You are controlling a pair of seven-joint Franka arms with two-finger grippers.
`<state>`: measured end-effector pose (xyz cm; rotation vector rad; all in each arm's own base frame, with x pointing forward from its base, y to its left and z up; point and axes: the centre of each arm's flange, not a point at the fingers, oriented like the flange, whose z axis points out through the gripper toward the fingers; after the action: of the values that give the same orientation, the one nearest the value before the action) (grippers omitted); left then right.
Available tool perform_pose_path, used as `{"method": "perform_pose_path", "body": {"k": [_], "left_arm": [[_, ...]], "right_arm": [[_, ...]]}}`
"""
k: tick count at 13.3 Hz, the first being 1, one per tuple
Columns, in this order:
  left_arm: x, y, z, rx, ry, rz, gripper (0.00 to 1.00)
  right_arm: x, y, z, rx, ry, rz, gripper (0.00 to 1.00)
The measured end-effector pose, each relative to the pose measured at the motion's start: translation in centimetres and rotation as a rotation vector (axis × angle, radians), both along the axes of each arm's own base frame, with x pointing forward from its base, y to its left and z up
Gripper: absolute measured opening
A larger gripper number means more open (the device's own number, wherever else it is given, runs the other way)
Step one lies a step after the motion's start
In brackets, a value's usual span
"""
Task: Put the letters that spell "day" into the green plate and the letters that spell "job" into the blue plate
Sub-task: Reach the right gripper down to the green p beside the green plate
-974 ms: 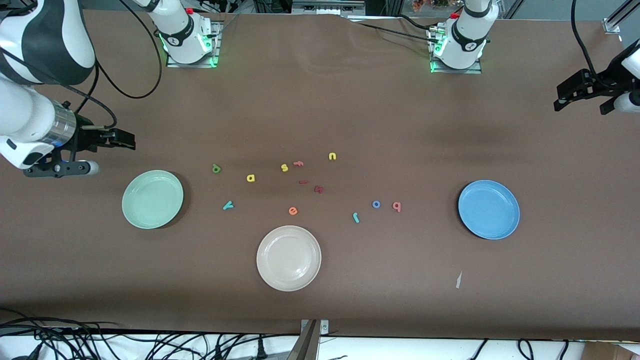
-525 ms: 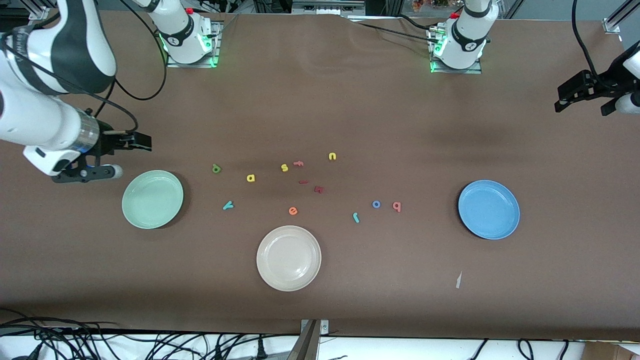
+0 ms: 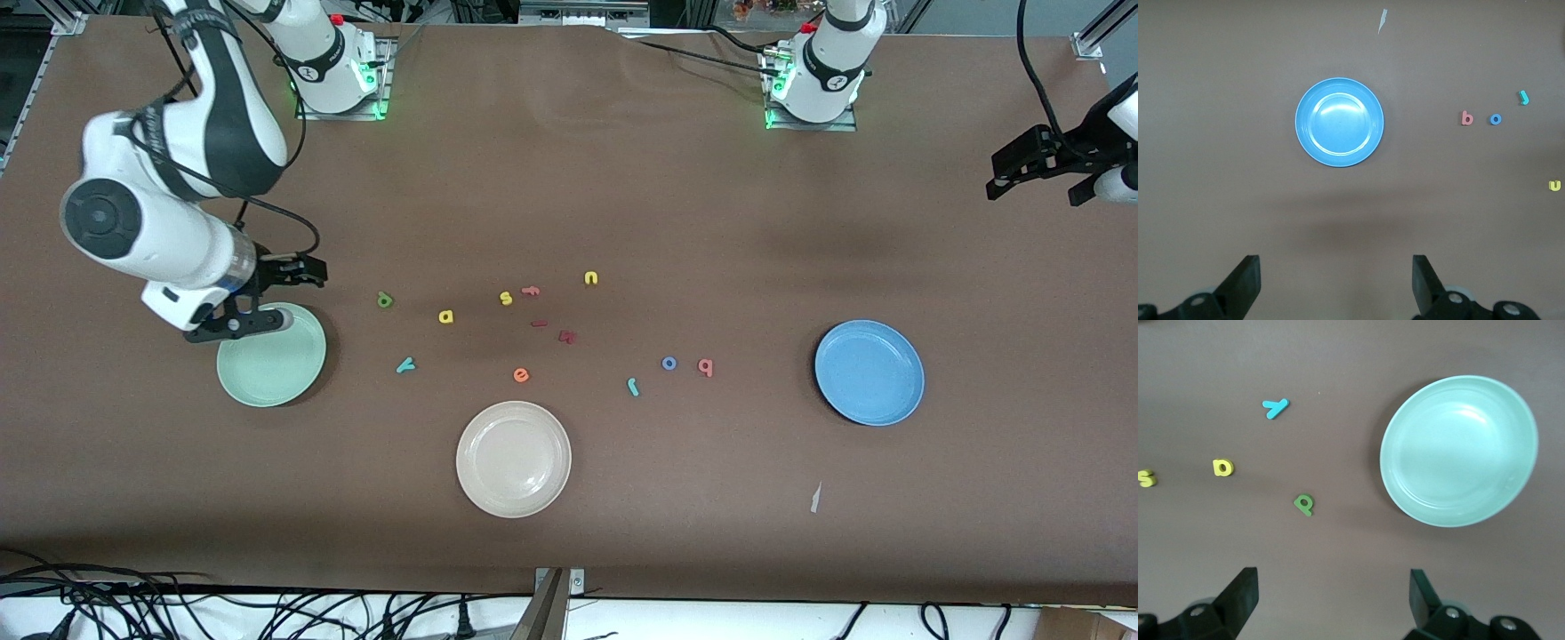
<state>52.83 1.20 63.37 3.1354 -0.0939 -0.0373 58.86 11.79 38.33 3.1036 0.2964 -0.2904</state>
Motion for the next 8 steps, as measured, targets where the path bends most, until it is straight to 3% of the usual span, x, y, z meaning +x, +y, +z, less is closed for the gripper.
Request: {"method": "perform_pose_path", "body": {"k": [4,8], "left_arm": [[0.0,0.0,0.0,0.000,0.000,0.000,1.00],[0.0,0.0,0.0,0.000,0.001,0.000,1.00]], "right_arm": [[-0.7,0.8,-3.2,0.001,0.000,0.016,1.00],[-2.5,2.7,-10.8,0.018,-0.076,0.048,1.00]]}}
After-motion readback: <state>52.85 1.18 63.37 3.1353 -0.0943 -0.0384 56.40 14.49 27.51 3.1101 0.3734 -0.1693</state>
